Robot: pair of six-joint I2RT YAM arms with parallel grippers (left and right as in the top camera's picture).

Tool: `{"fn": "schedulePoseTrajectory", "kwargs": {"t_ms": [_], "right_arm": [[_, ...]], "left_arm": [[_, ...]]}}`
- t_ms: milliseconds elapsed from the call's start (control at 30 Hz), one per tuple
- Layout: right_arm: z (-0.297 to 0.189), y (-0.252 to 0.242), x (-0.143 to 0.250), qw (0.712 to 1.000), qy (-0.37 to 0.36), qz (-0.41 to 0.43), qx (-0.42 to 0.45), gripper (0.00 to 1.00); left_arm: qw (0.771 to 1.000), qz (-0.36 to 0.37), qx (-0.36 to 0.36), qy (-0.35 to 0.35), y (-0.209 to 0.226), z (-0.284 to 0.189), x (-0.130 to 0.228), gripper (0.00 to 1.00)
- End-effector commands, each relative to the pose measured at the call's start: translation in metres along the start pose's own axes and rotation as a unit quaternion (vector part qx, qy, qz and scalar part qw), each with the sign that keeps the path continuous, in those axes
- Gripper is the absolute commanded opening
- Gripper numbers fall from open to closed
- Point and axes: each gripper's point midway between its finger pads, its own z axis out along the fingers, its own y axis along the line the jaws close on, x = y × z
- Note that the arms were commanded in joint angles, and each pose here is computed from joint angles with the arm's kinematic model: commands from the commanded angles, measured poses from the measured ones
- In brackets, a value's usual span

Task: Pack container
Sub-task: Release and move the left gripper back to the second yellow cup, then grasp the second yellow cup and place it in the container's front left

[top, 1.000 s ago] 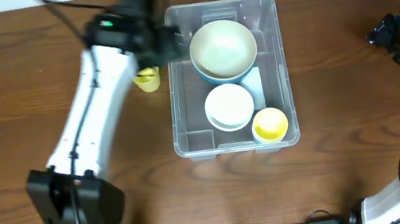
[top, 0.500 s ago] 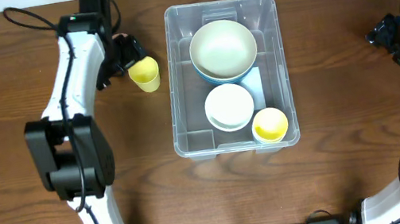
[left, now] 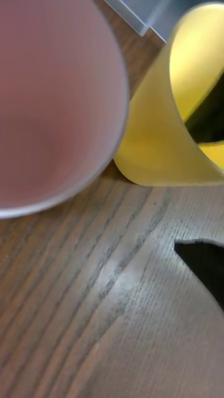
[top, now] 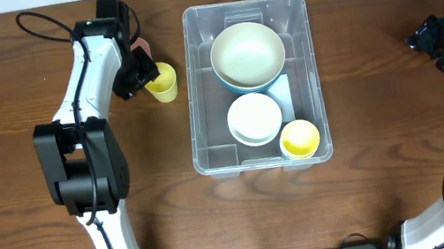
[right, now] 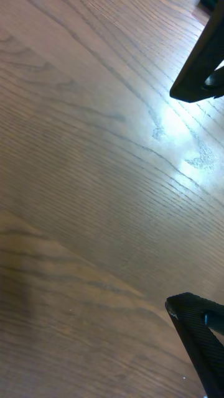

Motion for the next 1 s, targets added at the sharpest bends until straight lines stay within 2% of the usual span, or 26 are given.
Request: {"fn": "schedulePoseTrajectory", "kwargs": {"t_ms": [0, 67, 167, 467, 600, 667, 833, 967], "right_arm": [[-0.001, -0.004, -0.003, 1.0, -0.009, 0.008, 0.006, 0.99], [-0.001, -0.004, -0.003, 1.0, -0.009, 0.008, 0.006, 0.99], [-0.001, -0.004, -0.003, 1.0, -0.009, 0.008, 0.006, 0.99], [-0.001, -0.004, -0.003, 1.0, -0.009, 0.008, 0.006, 0.99], [-0.001, -0.004, -0.003, 1.0, -0.009, 0.008, 0.006, 0.99], [-0.001, -0.004, -0.003, 1.0, -0.009, 0.008, 0.006, 0.99], [-0.001, -0.004, -0.003, 1.0, -0.009, 0.008, 0.006, 0.99], [-0.001, -0.004, -0.003, 1.0, -0.009, 0.008, 0.006, 0.99]], "left_arm": [[1.0, -0.002, -0.009, 0.007, 0.004, 0.004, 0.004, 0.38], [1.0, -0.001, -0.01, 0.009, 0.004, 0.004, 0.005, 0.28], [1.0, 0.0, -0.012, 0.013, 0.006, 0.004, 0.007, 0.06], [0.998, 0.009, -0.028, 0.063, 0.017, -0.01, 0.033, 0.06], [0.997, 0.023, -0.026, 0.063, 0.023, -0.042, 0.044, 0.06], [0.999, 0.026, -0.014, 0.045, 0.023, -0.068, 0.046, 0.06], [0.997, 0.033, 0.049, -0.054, 0.021, -0.159, 0.051, 0.06], [0.99, 0.049, 0.087, -0.102, 0.023, -0.216, 0.079, 0.06]]}}
